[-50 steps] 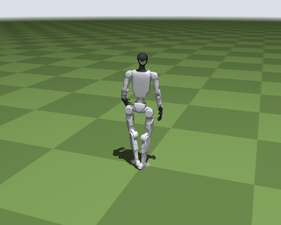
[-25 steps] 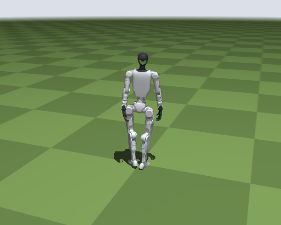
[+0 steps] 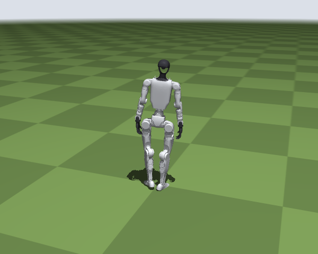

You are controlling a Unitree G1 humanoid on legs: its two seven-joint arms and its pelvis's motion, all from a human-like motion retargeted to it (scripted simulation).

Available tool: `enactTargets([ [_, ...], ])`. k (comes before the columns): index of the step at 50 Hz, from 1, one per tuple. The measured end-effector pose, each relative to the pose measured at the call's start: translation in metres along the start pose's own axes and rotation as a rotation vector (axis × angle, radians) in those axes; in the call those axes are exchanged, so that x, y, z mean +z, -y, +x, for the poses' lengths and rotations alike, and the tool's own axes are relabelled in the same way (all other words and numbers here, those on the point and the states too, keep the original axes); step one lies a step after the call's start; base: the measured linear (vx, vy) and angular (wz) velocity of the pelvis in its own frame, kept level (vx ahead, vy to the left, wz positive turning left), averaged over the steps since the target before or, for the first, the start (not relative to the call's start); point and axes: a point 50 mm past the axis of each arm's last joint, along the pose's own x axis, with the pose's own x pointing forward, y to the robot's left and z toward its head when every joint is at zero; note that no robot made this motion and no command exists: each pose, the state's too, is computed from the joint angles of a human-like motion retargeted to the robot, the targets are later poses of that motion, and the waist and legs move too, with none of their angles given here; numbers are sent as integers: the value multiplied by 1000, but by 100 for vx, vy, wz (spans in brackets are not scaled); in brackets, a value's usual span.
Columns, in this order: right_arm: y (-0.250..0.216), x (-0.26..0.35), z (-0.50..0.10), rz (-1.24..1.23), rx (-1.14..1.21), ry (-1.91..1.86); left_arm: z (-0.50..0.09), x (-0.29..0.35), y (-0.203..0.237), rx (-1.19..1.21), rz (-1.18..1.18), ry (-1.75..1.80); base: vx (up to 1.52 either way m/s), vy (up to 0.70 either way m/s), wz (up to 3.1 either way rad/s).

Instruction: In place motions

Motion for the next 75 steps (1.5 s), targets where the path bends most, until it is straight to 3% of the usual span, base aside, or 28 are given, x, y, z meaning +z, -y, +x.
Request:
enactTargets([
  [10, 6, 37, -1, -75, -13, 119, -1, 4, -5, 41, -51, 27, -12, 2, 57],
  [29, 7, -31, -3, -72, -17, -70, -2, -76, 27, -23, -231, -199, -13, 10, 164],
  [40, 7, -28, -2, -83, -32, -56, 4, -51, 35, -24, -410, -95, 4, 27, 113],
  [53, 3, -5, 0, -20, -24, 14, 3, -4, 10, 26, -147, 51, 11, 35, 31],
  [75, -9, 13, 1, -200, 2, 71, -2, 6, -8, 56, -162, 67, 9, 11, 91],
])
